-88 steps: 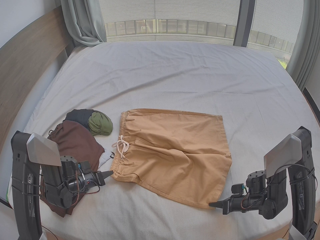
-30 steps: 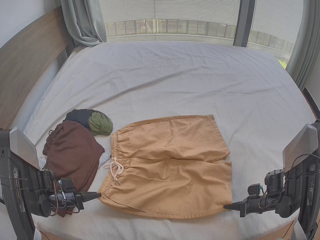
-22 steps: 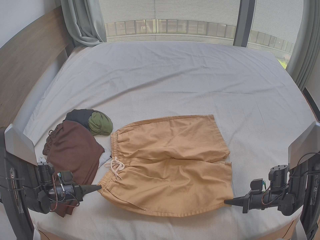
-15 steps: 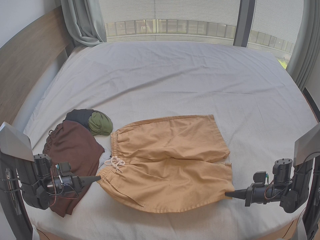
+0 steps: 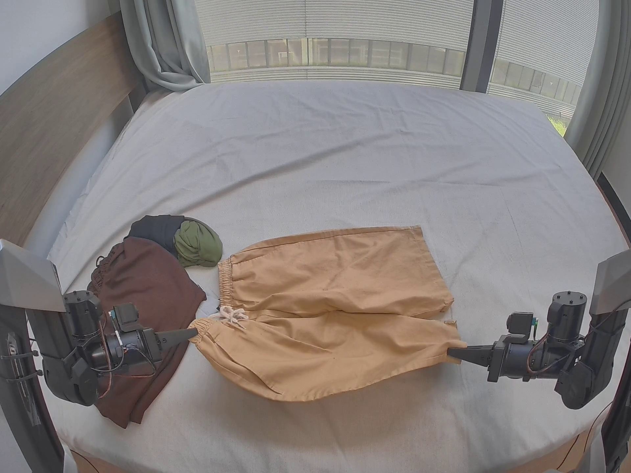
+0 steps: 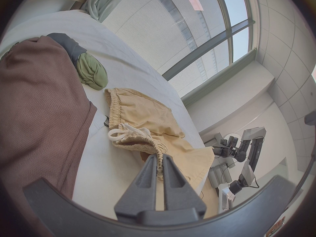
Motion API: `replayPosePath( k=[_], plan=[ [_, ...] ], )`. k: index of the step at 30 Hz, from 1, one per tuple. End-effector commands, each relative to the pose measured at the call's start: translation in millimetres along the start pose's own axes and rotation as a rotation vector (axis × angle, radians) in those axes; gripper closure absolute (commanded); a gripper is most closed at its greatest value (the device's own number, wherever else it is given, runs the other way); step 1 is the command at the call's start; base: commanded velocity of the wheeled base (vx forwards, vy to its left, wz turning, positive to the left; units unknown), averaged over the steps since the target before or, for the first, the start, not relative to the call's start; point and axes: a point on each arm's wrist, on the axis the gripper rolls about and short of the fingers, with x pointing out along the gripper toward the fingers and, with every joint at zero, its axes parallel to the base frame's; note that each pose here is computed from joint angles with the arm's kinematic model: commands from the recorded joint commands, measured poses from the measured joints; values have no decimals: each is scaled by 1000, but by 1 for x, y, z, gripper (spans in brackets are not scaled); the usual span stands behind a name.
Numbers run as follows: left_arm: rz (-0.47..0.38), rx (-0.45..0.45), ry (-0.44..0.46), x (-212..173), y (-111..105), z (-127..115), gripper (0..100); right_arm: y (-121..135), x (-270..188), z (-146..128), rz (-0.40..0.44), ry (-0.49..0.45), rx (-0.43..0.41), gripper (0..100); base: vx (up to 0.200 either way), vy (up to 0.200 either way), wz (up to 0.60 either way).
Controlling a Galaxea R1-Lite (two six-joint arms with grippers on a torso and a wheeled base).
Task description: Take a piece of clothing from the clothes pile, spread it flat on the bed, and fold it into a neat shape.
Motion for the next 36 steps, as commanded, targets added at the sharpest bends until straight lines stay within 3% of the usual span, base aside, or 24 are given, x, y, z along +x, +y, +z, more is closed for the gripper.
replayPosePath(
  k=[1, 9, 19, 30, 36],
  plan=[
    [-8, 3, -8, 2, -3, 4, 100, 0, 0, 2, 0, -9, -8, 100, 0, 0, 0],
    [77, -76, -109, 15, -6, 22, 100, -2, -1, 5, -6, -23, -12, 100, 0, 0, 0],
    [75, -84, -118, 21, -8, 24, 100, -5, 2, 19, -2, -73, -9, 100, 0, 0, 0],
    [118, -130, -198, 27, -12, 36, 100, -1, 8, 36, 19, -127, -23, 100, 0, 0, 0],
    [120, -122, -209, 30, -14, 38, 100, -1, 17, 59, 1, -217, -9, 100, 0, 0, 0]
  ],
)
